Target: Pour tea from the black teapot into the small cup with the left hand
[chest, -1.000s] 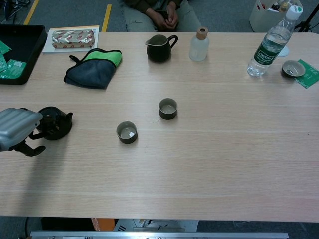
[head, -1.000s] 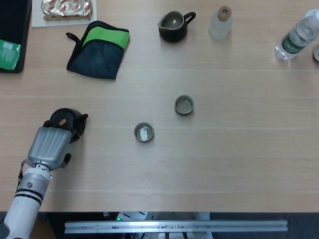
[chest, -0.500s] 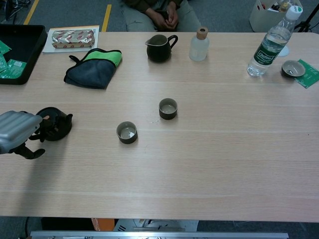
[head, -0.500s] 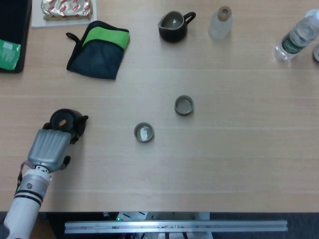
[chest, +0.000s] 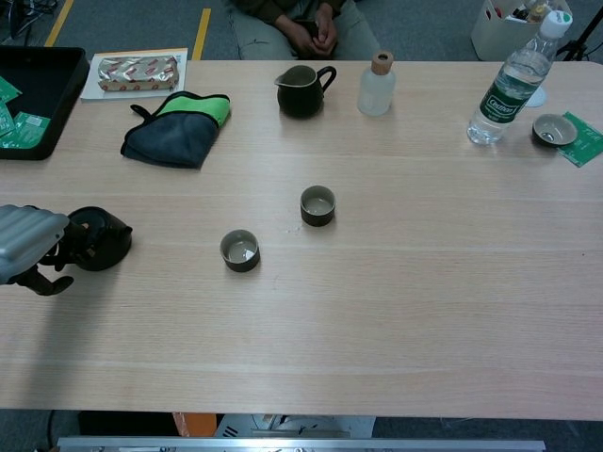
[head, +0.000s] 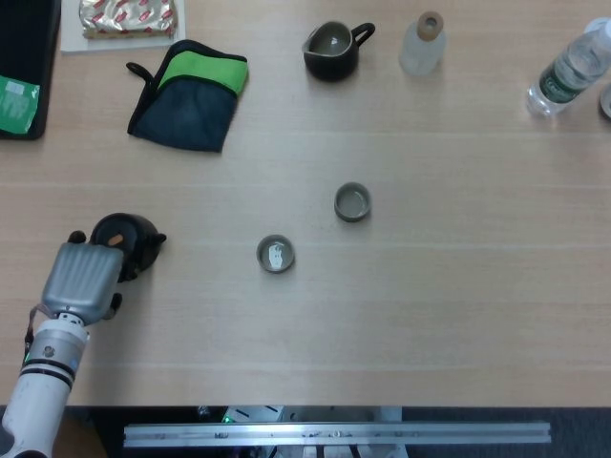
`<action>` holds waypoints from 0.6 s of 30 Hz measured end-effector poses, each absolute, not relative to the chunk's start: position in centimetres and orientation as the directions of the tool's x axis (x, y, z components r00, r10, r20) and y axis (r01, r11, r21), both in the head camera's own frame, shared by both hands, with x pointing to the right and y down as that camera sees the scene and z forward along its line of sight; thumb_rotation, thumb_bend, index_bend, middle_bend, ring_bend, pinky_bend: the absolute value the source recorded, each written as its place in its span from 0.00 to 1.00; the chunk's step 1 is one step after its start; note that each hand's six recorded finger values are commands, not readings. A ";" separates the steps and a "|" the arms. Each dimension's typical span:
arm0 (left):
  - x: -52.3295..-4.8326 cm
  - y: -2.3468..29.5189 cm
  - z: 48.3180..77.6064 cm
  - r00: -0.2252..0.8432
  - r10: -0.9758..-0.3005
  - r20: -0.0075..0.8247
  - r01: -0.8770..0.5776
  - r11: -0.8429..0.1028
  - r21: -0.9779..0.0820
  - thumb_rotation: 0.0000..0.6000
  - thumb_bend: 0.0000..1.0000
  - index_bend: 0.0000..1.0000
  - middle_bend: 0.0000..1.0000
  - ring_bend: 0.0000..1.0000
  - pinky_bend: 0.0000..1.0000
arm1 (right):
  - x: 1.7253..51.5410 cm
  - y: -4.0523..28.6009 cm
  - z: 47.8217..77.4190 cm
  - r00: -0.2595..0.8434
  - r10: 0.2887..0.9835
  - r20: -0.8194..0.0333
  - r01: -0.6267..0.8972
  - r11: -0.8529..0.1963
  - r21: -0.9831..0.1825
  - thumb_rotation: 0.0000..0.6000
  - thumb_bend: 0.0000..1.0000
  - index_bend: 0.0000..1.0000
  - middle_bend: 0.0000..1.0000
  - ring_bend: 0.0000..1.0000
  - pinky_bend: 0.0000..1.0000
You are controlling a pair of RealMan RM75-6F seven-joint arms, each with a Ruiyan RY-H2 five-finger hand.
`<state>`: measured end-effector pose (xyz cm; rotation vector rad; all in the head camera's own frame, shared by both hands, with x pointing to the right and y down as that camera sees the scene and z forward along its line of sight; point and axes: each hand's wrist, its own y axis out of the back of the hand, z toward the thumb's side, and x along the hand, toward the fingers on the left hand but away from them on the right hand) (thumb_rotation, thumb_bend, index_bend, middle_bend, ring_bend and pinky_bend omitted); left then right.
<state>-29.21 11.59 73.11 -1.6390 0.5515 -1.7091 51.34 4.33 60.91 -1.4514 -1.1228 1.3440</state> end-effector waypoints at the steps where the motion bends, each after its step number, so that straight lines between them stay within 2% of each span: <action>1: -29.3 11.6 73.1 0.037 -0.726 0.687 0.190 -0.669 -0.718 0.98 0.30 0.52 0.61 0.46 0.22 | 51.4 4.3 60.9 0.022 0.969 -0.245 0.068 -0.246 -0.967 1.00 0.11 0.27 0.36 0.29 0.32; 11: -29.5 12.0 73.5 0.038 -0.705 0.709 0.172 -0.694 -0.699 0.99 0.30 0.57 0.68 0.53 0.22 | 51.3 4.2 60.9 0.018 0.969 -0.247 0.072 -0.248 -0.966 1.00 0.11 0.27 0.36 0.29 0.32; 18: -29.3 12.1 73.8 0.046 -0.698 0.714 0.165 -0.700 -0.695 0.98 0.30 0.58 0.70 0.54 0.19 | 51.5 4.3 60.9 0.009 0.969 -0.247 0.076 -0.247 -0.966 1.00 0.11 0.27 0.36 0.29 0.32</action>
